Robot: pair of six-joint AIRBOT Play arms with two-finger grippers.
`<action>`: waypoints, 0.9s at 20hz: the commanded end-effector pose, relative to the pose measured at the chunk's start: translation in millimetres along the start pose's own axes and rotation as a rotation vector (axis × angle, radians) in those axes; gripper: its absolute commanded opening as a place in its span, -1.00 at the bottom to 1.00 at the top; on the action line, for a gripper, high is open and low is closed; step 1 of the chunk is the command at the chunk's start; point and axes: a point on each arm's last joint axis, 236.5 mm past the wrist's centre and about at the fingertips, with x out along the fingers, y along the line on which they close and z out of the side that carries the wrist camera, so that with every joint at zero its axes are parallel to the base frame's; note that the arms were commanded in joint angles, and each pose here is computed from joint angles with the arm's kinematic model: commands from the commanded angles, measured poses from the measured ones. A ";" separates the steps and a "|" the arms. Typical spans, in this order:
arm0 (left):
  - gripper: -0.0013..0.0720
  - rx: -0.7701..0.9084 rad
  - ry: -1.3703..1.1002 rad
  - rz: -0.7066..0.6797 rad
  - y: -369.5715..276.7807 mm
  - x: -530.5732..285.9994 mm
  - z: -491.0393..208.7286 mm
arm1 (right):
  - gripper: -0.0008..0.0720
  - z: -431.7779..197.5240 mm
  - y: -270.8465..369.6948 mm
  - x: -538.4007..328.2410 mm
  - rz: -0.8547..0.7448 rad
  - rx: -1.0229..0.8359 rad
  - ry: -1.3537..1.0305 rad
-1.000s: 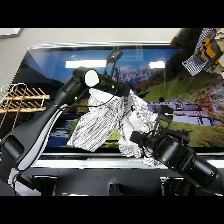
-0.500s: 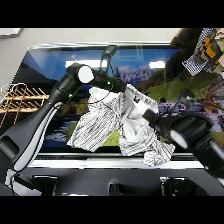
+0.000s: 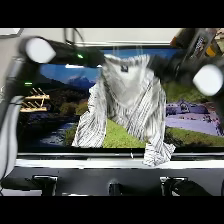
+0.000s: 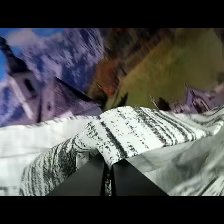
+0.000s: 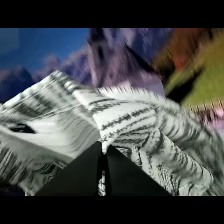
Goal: Fold the clothes and pants, and hang the long-sleeved shirts on hangers.
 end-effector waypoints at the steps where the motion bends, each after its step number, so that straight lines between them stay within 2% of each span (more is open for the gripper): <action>1: -0.89 -0.028 -0.090 0.100 11.2 -83.9 24.0 | -0.89 51.8 31.7 -40.3 0.067 -0.115 -0.076; 5: -0.89 -0.116 -0.162 0.065 -14.3 -155.2 29.1 | -0.89 42.6 55.0 -92.1 0.196 -0.095 -0.039; 8: -0.89 -0.166 -0.110 0.055 -26.6 -177.1 9.1 | -0.89 12.5 50.0 -112.8 0.203 -0.101 0.073; 14: -0.89 -0.249 0.245 0.092 -37.6 -122.3 -92.7 | -0.90 -80.3 1.9 -94.5 -0.134 -0.249 0.228; 18: -0.89 -0.307 0.399 0.223 -6.0 -72.0 -163.0 | -0.89 -160.4 -37.4 -49.5 -0.302 -0.158 0.287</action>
